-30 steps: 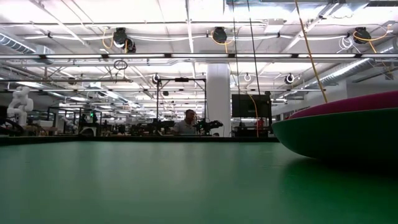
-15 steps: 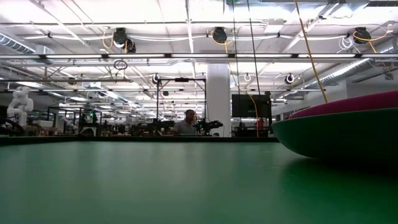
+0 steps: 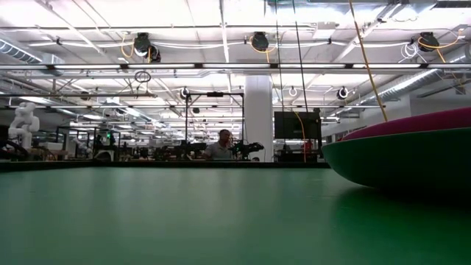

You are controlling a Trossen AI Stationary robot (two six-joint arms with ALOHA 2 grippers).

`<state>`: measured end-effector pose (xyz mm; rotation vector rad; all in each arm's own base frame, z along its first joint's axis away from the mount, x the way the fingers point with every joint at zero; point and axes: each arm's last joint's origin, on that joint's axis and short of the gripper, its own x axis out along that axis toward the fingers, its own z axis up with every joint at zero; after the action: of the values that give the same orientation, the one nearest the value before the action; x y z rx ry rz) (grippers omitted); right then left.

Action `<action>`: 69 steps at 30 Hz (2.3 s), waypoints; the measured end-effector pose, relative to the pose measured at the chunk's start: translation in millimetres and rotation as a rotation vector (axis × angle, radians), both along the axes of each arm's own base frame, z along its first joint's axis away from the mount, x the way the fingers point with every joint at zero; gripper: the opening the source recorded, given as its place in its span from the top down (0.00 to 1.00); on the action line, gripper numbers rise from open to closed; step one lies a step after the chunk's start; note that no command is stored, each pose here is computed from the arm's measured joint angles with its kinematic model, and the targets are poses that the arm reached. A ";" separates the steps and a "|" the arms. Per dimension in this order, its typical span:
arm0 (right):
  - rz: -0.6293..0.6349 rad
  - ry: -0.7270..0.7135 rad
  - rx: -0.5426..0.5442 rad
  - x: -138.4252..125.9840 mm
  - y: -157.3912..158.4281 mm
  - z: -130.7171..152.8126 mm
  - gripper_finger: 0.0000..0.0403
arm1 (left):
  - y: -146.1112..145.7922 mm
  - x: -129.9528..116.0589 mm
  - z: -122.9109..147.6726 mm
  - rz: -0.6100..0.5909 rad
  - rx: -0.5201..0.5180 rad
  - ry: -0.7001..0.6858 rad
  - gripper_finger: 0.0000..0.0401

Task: Stack plastic plates
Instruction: Stack the blue plate on top of pink plate

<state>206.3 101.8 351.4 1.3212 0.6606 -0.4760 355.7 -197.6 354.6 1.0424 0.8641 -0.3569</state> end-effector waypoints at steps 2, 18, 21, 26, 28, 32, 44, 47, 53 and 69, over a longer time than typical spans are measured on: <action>-0.001 0.010 -0.008 2.5 0.3 -2.2 0.61 | 1.5 3.0 1.2 -0.004 -0.002 -0.019 0.99; 0.016 0.040 -0.054 19.0 6.5 -14.7 0.80 | 6.9 7.8 2.3 0.009 -0.010 -0.037 0.99; 0.025 0.034 -0.061 18.1 6.0 -13.5 0.88 | 7.9 8.9 2.6 0.070 -0.068 -0.051 0.97; 0.031 0.033 -0.070 17.3 5.4 -13.0 0.98 | 6.5 13.4 6.1 0.117 -0.134 -0.113 0.85; 0.041 0.029 -0.079 16.9 5.2 -12.3 0.99 | 4.8 15.3 8.4 0.127 -0.149 -0.150 0.78; 0.046 0.027 -0.083 13.0 3.2 -9.8 0.98 | 3.9 18.7 11.6 0.166 -0.205 -0.201 0.66; -0.008 0.011 -0.138 -28.5 -20.8 10.1 1.00 | 7.6 28.2 19.5 0.354 -0.387 -0.343 0.39; -0.001 0.040 -0.155 -39.6 -26.5 11.4 1.00 | 9.5 31.4 22.0 0.424 -0.480 -0.382 0.39; 0.105 0.153 -0.174 -52.5 -28.0 6.5 1.00 | 12.8 32.6 21.0 0.641 -0.735 -0.386 0.39; 0.393 0.410 -0.128 -49.7 -3.2 -68.4 1.00 | 27.7 37.8 19.9 0.856 -0.881 -0.431 0.39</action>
<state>156.6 98.6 283.0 0.9454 1.1836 -0.4607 393.6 -170.0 374.5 -0.1173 0.5831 0.2177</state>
